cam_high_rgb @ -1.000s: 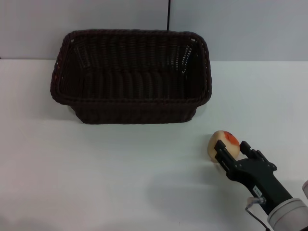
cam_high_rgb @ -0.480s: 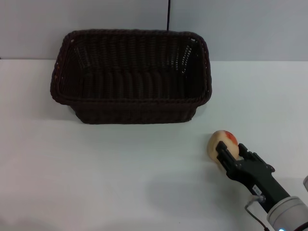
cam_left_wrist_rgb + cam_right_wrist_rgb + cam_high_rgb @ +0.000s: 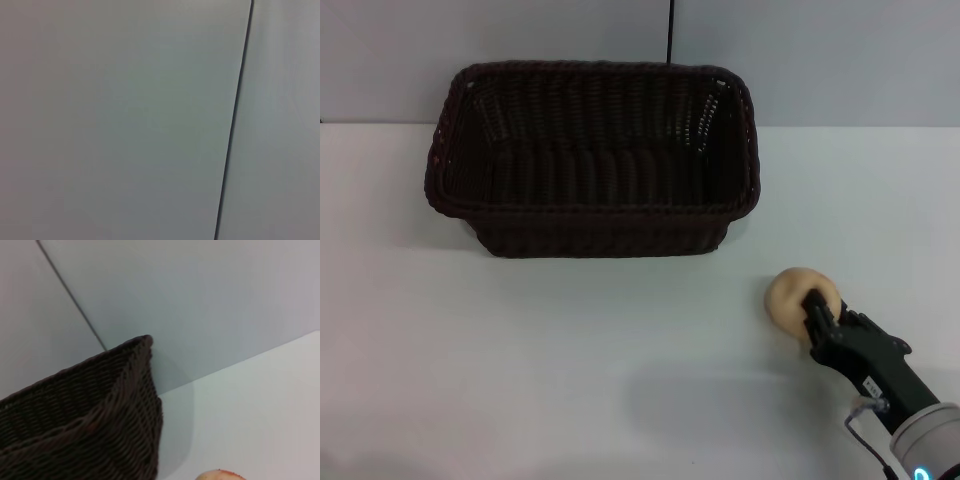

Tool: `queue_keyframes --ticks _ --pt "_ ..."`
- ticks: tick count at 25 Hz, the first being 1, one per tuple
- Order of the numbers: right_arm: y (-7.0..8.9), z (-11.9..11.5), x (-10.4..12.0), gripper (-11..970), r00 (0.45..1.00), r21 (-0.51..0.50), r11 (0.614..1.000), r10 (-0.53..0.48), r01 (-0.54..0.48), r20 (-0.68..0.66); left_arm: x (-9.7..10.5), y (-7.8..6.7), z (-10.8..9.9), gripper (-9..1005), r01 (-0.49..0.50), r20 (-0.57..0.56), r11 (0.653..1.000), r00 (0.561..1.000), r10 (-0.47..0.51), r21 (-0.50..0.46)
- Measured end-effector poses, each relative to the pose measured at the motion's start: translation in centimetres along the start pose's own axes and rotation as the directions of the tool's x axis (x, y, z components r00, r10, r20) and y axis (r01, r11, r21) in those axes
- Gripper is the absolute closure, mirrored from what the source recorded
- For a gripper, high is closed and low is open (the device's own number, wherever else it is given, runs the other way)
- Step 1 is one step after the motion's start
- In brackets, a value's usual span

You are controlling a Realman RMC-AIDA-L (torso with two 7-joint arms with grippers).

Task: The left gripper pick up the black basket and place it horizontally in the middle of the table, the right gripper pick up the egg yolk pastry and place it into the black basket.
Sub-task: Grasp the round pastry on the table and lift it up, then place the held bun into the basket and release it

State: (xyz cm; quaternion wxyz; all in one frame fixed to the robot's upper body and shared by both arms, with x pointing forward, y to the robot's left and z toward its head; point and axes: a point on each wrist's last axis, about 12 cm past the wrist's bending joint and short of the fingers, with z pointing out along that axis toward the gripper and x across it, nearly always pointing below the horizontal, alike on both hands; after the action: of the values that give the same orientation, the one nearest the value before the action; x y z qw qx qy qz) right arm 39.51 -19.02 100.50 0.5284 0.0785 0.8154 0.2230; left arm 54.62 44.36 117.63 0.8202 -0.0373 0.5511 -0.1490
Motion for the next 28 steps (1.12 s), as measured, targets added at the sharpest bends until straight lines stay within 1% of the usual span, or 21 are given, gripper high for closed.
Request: queue_keyframes --ticks 4,7,10,14,18,28 --pt "-0.3 0.3 -0.2 725 1.0 0.014 1.0 0.001 0.0 -0.004 0.0 0.0 0.1 532 0.0 0.0 1.0 1.0 0.0 0.0" --pt "-0.5 0.7 -0.5 753 0.999 0.019 0.999 -0.033 0.032 0.005 0.1 0.0 0.2 532 -0.002 -0.001 1.0 1.0 0.002 -0.001" --pt "-0.7 1.1 -1.1 779 0.996 0.043 0.995 -0.087 0.085 0.027 0.1 0.0 0.4 532 -0.004 0.0 1.0 1.0 0.004 -0.004" --pt "-0.6 1.7 -2.2 805 0.987 0.066 0.987 -0.148 0.144 0.061 0.1 0.0 0.6 532 -0.005 0.0 1.0 1.0 0.005 -0.009" --pt "0.1 2.3 -3.0 838 0.975 0.075 0.977 -0.204 0.198 0.09 0.0 0.2 0.8 532 -0.005 0.004 1.0 1.0 0.005 -0.021" --pt "2.1 2.9 -5.7 892 0.918 0.175 0.927 -0.361 0.333 0.165 0.0 0.5 0.8 531 -0.014 0.006 0.999 1.0 0.015 -0.05"
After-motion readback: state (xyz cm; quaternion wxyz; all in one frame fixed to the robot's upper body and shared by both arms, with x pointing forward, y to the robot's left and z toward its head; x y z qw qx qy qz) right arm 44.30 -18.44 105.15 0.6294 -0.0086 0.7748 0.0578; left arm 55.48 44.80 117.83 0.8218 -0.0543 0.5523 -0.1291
